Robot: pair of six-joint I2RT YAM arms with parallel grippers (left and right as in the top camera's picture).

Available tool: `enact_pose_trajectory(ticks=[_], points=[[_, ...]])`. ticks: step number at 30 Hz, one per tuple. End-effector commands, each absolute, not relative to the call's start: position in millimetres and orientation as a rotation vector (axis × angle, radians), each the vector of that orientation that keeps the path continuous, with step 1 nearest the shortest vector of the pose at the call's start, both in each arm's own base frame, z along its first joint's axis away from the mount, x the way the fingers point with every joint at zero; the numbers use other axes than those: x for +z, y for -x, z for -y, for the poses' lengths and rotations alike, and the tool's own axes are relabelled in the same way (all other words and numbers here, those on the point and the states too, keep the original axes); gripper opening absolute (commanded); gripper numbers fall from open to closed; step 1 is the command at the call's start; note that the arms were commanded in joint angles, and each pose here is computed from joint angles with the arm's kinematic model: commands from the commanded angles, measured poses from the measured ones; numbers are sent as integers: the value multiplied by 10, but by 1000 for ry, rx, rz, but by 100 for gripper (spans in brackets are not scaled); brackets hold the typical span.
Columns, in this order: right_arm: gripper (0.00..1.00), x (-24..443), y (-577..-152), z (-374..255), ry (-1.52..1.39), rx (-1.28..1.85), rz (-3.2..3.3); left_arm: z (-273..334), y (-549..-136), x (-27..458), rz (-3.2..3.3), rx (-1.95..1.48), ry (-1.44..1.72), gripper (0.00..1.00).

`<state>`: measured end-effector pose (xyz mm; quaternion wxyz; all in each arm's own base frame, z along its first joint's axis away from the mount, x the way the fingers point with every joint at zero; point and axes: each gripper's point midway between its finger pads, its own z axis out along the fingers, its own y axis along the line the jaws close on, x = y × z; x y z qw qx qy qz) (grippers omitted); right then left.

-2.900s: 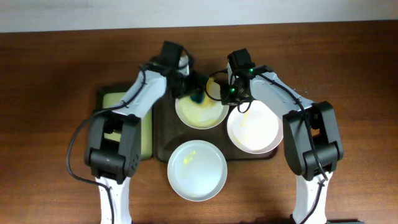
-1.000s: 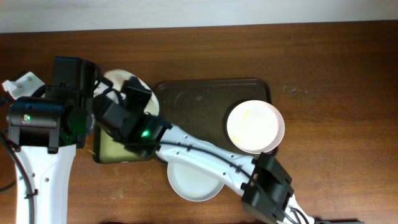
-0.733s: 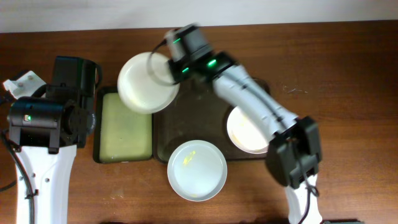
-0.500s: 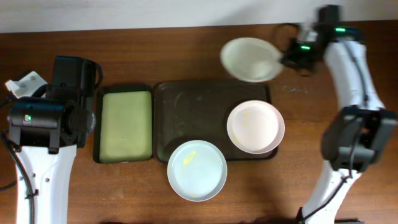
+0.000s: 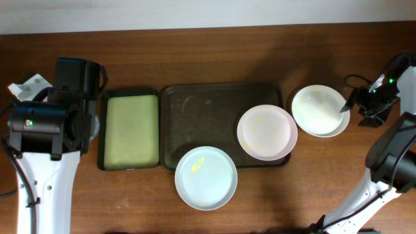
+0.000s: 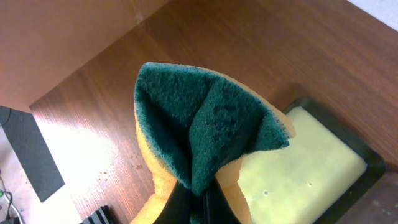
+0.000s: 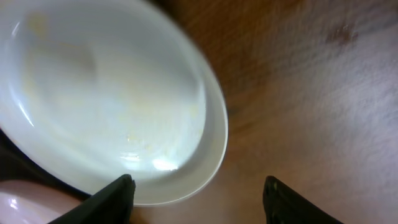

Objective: Clean dirty plates on tray and stack at the side
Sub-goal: 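Lift the top plate with the right gripper and place it at the right side, then grasp the bottom-left plate rim with the right gripper and drag it to tray center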

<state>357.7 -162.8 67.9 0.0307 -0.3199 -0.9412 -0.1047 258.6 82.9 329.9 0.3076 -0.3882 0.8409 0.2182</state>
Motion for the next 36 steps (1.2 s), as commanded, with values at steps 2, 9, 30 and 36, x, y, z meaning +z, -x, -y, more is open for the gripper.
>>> enact_pose_trajectory(ticks=[2,9,30,36], points=[[68,1492,-3772,1387,897,-461,3009,-826,-2575,3313,-2212,568,1030,0],[36,1744,-3674,41,354,-757,2936,-832,-2516,3285,-2241,593,1023,0],[38,391,-1633,-1867,457,-235,3124,-801,-2558,3279,-2238,557,1026,0],[5,158,-1613,-2102,528,-303,3010,-791,-2559,3272,-2244,550,1026,0]])
